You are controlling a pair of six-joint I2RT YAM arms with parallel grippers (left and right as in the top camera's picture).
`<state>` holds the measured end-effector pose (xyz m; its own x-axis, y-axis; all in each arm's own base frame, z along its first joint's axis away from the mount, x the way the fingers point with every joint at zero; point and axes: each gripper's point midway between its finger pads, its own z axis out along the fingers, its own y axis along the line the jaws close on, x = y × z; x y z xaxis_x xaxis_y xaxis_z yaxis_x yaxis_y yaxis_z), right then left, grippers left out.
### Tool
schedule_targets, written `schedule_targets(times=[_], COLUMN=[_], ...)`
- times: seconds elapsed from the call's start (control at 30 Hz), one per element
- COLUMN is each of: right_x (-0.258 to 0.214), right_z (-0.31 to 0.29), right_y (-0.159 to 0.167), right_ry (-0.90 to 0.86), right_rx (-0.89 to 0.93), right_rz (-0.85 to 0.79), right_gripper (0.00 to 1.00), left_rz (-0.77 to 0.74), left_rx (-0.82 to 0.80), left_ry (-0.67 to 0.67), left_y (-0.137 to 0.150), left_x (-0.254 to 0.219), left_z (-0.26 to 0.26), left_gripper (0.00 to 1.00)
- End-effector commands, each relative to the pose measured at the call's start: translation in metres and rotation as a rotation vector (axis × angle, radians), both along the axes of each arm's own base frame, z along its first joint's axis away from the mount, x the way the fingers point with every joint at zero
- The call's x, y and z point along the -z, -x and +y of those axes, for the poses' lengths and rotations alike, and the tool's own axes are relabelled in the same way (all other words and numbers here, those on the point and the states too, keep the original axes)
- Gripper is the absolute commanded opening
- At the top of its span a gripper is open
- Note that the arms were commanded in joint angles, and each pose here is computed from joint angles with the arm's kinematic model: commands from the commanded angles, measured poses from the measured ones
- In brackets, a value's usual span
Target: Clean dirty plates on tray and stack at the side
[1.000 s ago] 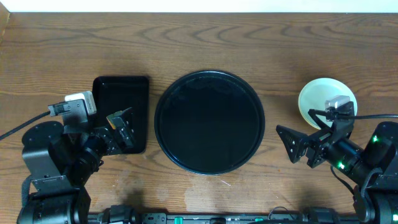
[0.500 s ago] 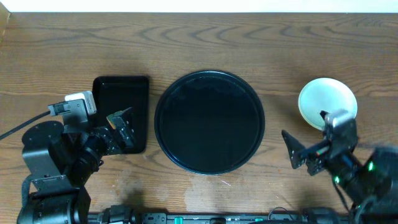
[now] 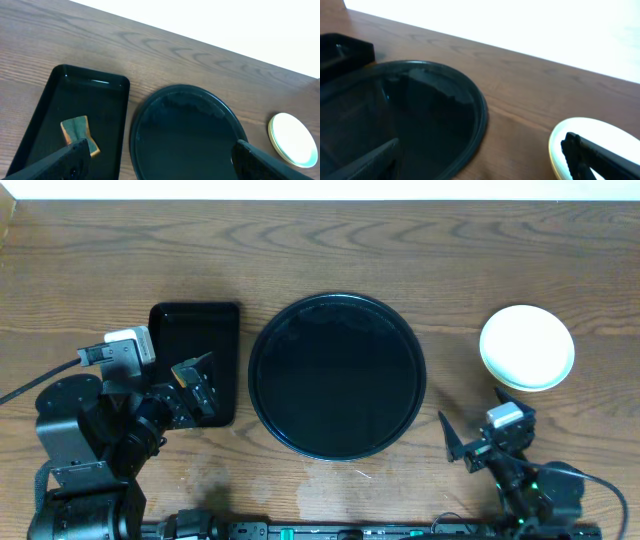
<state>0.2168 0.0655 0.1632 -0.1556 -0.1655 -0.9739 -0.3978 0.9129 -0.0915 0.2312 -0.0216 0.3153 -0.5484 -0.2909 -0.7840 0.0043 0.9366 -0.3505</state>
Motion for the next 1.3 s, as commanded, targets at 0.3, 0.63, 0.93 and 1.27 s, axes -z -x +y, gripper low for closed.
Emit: schedule_targets(times=[0.3, 0.63, 0.93, 1.27], right_x=[-0.002, -0.002, -0.002, -0.002], right_z=[0.0, 0.0, 0.0, 0.0], right_y=[-0.017, -0.017, -0.017, -0.017], right_ry=[0.009, 0.008, 0.008, 0.008], right_rx=[-0.004, -0.004, -0.004, -0.004], right_rz=[-0.188, -0.186, -0.186, -0.186], right_gripper=[0.99, 0.99, 0.99, 0.99], left_rz=[-0.011, -0.011, -0.011, -0.027], left_rx=[0.002, 0.002, 0.002, 0.012], left_ry=[-0.001, -0.001, -0.001, -0.038], left_y=[0.001, 0.001, 0.001, 0.006], left_x=[-0.004, -0.004, -0.004, -0.002], left_z=[0.0, 0.0, 0.0, 0.0], left_gripper=[0.92, 0.91, 0.91, 0.92])
